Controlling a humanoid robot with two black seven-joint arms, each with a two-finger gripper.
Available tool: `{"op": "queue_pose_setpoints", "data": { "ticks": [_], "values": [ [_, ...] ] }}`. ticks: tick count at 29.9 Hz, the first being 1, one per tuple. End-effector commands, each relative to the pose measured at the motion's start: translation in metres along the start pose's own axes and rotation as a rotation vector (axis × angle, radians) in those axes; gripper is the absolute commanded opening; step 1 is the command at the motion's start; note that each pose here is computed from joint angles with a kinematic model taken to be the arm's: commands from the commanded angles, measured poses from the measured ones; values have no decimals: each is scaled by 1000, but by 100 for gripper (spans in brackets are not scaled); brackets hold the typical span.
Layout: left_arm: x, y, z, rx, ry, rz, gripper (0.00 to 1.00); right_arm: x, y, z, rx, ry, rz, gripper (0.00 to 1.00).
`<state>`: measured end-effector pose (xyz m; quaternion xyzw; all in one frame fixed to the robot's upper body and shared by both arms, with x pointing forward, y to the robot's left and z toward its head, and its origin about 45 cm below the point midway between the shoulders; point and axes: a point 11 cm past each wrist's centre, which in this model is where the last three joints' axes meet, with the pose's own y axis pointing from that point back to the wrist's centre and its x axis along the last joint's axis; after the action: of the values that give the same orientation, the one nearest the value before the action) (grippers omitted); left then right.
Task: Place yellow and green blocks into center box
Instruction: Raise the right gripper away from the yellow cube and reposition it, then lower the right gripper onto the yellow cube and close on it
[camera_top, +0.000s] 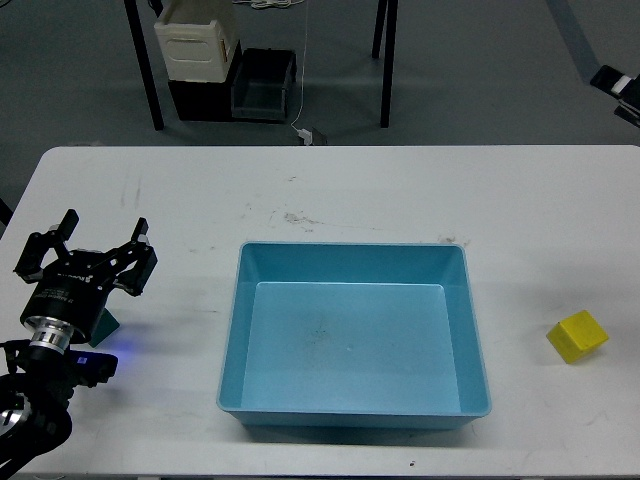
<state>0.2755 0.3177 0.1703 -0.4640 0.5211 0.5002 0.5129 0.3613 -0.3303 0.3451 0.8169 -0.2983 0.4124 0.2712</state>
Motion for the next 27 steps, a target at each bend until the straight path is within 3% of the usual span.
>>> {"op": "queue_pose_setpoints", "data": {
  "ticks": [1, 8, 14, 22, 27],
  "values": [
    [2, 0, 3, -7, -6, 5, 100, -4, 10, -6, 15, 78, -164, 100],
    [5, 0, 4, -14, -9, 11, 100, -22, 54, 14, -143, 131, -373, 100],
    [10, 0, 3, -20, -4, 19, 100, -66, 81, 43, -263, 264, -605, 100],
    [15, 0, 3, -31, -1, 28, 100, -108, 104, 62, -313, 278, -782, 100],
    [16, 0, 4, -33, -2, 30, 100, -107, 113, 77, -372, 256, -800, 100]
  ]
}}
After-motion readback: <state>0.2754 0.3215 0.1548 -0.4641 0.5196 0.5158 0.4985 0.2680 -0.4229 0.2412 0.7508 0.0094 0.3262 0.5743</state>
